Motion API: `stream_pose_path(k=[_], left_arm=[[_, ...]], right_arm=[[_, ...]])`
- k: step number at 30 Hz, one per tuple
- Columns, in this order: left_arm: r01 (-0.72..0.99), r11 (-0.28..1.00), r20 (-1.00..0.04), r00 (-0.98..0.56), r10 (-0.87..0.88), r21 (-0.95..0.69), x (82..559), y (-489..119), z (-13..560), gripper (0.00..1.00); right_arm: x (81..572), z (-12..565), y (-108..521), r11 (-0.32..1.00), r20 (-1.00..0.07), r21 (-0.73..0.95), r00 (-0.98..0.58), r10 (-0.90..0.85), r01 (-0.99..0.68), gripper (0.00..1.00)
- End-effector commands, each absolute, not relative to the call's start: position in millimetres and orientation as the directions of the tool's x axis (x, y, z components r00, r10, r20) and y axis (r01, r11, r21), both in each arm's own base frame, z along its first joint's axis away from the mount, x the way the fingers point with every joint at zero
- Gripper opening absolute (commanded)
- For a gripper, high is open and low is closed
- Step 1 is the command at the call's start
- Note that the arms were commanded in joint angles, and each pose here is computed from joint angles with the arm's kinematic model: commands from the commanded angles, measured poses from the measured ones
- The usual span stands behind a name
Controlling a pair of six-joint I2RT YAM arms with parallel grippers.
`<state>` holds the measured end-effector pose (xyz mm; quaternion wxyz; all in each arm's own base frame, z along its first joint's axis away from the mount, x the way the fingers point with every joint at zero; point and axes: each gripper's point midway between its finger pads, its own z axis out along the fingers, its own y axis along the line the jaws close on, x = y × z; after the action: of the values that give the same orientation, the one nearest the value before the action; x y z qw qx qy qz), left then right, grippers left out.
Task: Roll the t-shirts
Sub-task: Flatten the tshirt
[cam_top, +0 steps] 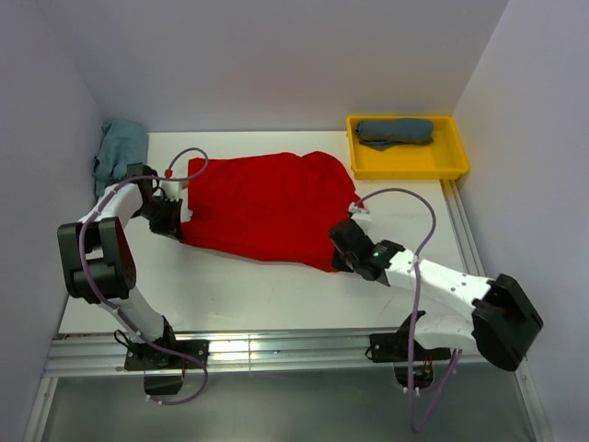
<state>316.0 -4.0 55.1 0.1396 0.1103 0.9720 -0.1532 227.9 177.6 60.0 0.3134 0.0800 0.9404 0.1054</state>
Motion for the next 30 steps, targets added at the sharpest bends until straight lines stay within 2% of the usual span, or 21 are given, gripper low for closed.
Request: stream_pose_path(k=[1,3,4,8,16,21,30], left_arm=[[0.306,0.926,-0.356,-0.909,0.215,-0.223,309,1,67,0.0],[0.313,0.925,-0.366,-0.904,0.221,-0.215,306,1,70,0.0],[0.317,0.923,-0.361,-0.905,0.225,-0.219,304,-1,69,0.0],[0.316,0.92,-0.367,-0.904,0.219,-0.229,304,-2,70,0.0],[0.317,0.919,-0.372,-0.903,0.217,-0.234,309,-3,73,0.0],[0.317,0.917,-0.368,-0.905,0.214,-0.244,312,-4,72,0.0],[0.315,0.914,-0.361,-0.909,0.211,-0.258,317,-5,71,0.0]], right_arm=[[227,85,168,0.943,-0.624,0.297,-0.717,0.311,0.15,0.23],[225,102,159,0.933,-0.653,0.319,-0.674,0.345,0.169,0.35],[230,111,150,0.93,-0.684,0.314,-0.633,0.362,0.192,0.44],[246,133,134,0.933,-0.728,0.29,-0.584,0.36,0.214,0.55],[303,154,127,0.947,-0.75,0.252,-0.577,0.323,0.202,0.58],[331,147,137,0.96,-0.716,0.218,-0.64,0.279,0.175,0.58],[313,102,145,0.964,-0.647,0.227,-0.718,0.255,0.137,0.59]])
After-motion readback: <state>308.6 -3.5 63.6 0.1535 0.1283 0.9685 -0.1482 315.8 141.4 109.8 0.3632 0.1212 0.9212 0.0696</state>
